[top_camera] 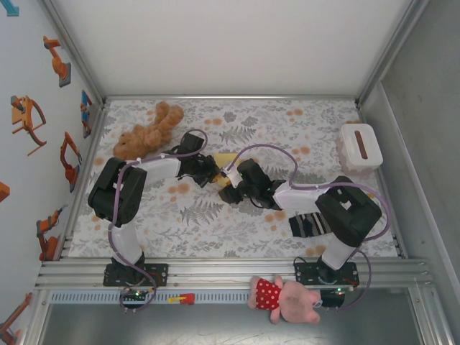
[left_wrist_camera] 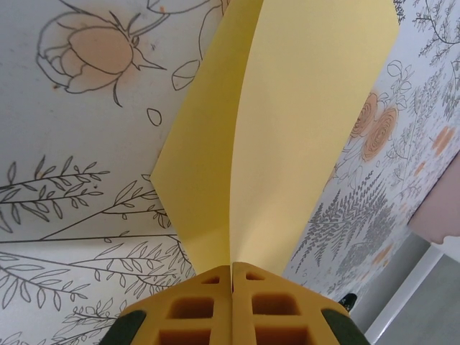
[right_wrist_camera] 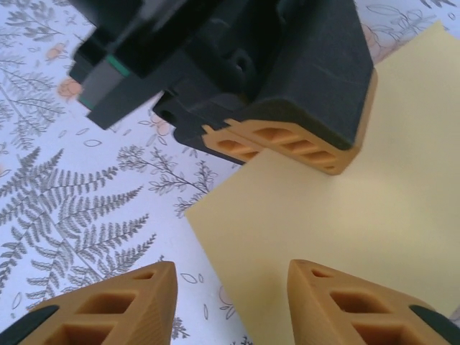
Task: Fold a paper plane with a square sheet of paper (pick it up from the middle)
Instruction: Third fold the triangle at the center of the table.
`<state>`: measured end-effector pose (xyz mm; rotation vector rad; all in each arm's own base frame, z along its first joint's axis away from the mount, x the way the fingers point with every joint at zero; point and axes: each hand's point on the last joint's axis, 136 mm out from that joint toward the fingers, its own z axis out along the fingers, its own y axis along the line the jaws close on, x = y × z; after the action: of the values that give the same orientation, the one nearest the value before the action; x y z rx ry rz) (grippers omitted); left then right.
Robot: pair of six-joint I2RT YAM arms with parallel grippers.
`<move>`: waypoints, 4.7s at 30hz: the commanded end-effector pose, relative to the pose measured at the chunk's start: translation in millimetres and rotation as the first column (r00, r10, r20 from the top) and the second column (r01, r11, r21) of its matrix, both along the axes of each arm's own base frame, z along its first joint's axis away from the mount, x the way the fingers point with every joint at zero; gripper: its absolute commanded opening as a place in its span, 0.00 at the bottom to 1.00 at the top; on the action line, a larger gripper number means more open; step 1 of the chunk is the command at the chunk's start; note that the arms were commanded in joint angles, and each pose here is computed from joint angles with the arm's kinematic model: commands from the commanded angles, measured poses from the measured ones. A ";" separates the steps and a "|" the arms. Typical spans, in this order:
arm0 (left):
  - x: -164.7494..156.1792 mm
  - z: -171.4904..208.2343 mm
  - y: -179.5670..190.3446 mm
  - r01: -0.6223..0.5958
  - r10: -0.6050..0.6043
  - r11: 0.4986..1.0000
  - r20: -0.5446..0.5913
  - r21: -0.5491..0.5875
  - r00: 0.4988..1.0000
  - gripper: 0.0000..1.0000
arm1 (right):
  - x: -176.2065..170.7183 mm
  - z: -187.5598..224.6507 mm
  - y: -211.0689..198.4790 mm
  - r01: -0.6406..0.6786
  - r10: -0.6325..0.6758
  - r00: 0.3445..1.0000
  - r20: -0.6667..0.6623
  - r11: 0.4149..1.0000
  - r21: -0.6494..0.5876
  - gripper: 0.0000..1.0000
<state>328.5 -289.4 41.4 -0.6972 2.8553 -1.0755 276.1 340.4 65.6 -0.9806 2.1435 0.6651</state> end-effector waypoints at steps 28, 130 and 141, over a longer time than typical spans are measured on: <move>1.3 14.4 -5.8 0.020 -0.020 1.000 0.013 -0.013 1.000 0.06 | 14.6 16.8 14.8 -0.031 0.030 0.997 0.077 0.999 0.010 0.01; 15.4 27.6 22.1 0.008 -0.018 0.999 0.202 0.053 0.979 0.28 | 24.0 -47.1 -21.1 0.232 -0.209 0.895 -0.394 0.973 0.010 0.00; -6.2 29.2 1.4 0.062 -0.066 0.998 0.213 0.023 0.975 0.23 | 23.8 -52.3 -22.5 0.238 -0.221 0.884 -0.411 0.971 -0.011 0.00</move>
<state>330.1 -278.8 61.4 -0.4868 2.7376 -1.0213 297.3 320.4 19.9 -0.6133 2.5061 0.8647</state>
